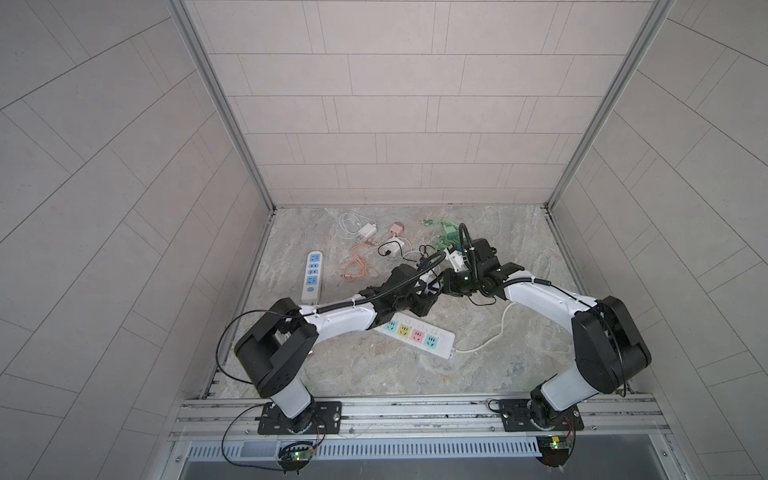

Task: Insert the plug
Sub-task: 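Carry the charger toward the power strip while the left gripper moves onto the strip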

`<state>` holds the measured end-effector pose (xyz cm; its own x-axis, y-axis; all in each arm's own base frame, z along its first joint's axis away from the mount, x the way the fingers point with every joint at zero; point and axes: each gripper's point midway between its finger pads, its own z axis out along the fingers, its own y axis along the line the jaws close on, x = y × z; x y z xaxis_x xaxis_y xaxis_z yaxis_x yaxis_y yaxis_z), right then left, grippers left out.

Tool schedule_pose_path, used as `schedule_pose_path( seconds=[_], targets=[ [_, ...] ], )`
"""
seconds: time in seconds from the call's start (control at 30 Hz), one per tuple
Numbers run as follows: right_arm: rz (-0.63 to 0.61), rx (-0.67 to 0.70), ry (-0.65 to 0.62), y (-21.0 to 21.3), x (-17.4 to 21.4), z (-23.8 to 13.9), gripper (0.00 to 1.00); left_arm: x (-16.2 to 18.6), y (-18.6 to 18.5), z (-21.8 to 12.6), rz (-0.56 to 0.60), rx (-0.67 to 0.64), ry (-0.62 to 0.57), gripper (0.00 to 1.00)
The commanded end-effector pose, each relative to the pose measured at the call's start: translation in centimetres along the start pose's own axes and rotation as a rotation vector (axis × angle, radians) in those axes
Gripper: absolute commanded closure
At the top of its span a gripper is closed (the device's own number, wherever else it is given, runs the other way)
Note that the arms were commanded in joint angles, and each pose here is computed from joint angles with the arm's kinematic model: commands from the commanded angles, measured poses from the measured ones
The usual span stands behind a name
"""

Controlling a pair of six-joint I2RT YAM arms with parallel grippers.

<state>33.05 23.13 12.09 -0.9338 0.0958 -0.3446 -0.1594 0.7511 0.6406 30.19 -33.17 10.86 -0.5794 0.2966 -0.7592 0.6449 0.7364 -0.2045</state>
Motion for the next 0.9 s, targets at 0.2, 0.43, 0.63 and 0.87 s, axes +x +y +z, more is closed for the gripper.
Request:
schedule_pose_path(
  seconds=[0.2,0.43,0.63,0.87],
  targets=[
    [-0.026,0.159,-0.112,-0.3,-1.6,-2.0,0.95,-1.6,2.2,-4.2,-0.018,-0.158,-0.051,0.21],
    [-0.125,0.34,-0.169,1.5,0.4,-2.7,0.95,2.1,11.5,-10.2,-0.182,-0.669,0.04,0.16],
    [-0.157,0.446,-0.282,2.6,2.3,-2.4,0.95,6.0,14.1,-12.4,-0.428,-0.649,0.034,0.16],
    [-0.168,0.536,-0.397,3.2,4.3,-2.8,0.96,8.4,15.1,-13.3,-0.501,-0.647,0.05,0.15]
  ],
)
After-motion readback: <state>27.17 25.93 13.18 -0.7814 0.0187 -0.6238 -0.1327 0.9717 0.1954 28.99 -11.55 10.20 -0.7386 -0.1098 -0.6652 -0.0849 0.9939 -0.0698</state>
